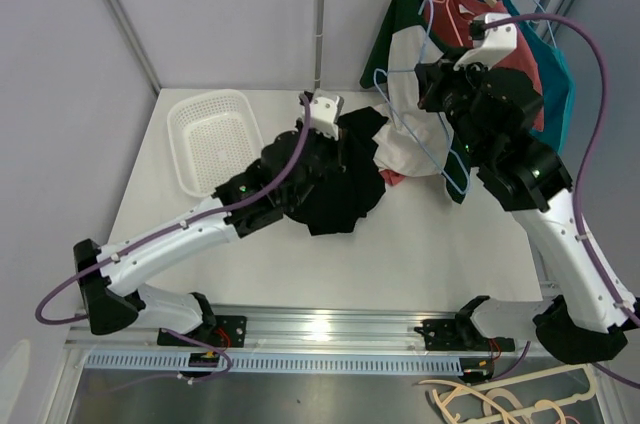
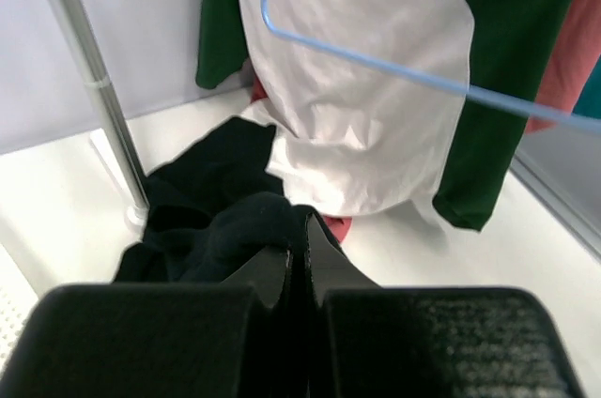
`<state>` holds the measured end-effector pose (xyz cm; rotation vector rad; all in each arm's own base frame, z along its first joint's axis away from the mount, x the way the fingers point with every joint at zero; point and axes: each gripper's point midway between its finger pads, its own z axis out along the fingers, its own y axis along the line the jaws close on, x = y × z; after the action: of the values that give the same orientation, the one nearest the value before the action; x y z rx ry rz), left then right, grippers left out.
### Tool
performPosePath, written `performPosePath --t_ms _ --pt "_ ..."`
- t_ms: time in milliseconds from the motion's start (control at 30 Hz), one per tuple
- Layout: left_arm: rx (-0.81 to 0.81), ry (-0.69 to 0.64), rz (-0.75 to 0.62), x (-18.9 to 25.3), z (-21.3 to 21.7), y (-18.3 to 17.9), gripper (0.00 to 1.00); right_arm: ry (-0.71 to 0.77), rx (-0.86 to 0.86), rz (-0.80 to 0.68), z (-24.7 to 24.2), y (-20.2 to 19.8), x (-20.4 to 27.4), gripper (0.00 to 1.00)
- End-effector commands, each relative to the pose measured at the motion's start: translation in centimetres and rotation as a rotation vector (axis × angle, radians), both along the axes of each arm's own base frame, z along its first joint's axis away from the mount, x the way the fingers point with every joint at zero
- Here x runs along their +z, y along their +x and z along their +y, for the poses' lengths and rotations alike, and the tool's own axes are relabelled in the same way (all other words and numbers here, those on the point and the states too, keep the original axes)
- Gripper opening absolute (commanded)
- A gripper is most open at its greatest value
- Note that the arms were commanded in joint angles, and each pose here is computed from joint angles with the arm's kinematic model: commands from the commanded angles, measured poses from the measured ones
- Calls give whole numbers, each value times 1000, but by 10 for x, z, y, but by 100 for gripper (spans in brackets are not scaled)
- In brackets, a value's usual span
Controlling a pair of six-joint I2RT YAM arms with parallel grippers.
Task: Remove the t-shirt from the hanger
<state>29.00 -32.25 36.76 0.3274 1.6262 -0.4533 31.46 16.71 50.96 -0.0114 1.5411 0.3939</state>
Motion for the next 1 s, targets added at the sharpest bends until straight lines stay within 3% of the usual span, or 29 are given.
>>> performPosePath --t_ms 0,33,300,400,500,700,967 --pt "6 -108 -80 80 32 -1 1 -54 67 -78 11 20 8 0" --pt "11 -142 -107 112 45 -3 1 -62 66 -82 13 24 7 0" --pt "158 -178 -191 194 123 37 1 -80 75 -168 35 60 23 0" --pt "247 -200 -279 232 154 44 1 -82 68 -199 41 75 33 0" --pt "375 -215 -352 245 182 65 1 -80 56 -207 44 93 33 0" --pt "413 -243 -425 258 203 104 1 -60 48 -242 44 122 42 0" --pt "502 -280 -718 355 238 86 1 -44 39 -244 40 166 41 0"
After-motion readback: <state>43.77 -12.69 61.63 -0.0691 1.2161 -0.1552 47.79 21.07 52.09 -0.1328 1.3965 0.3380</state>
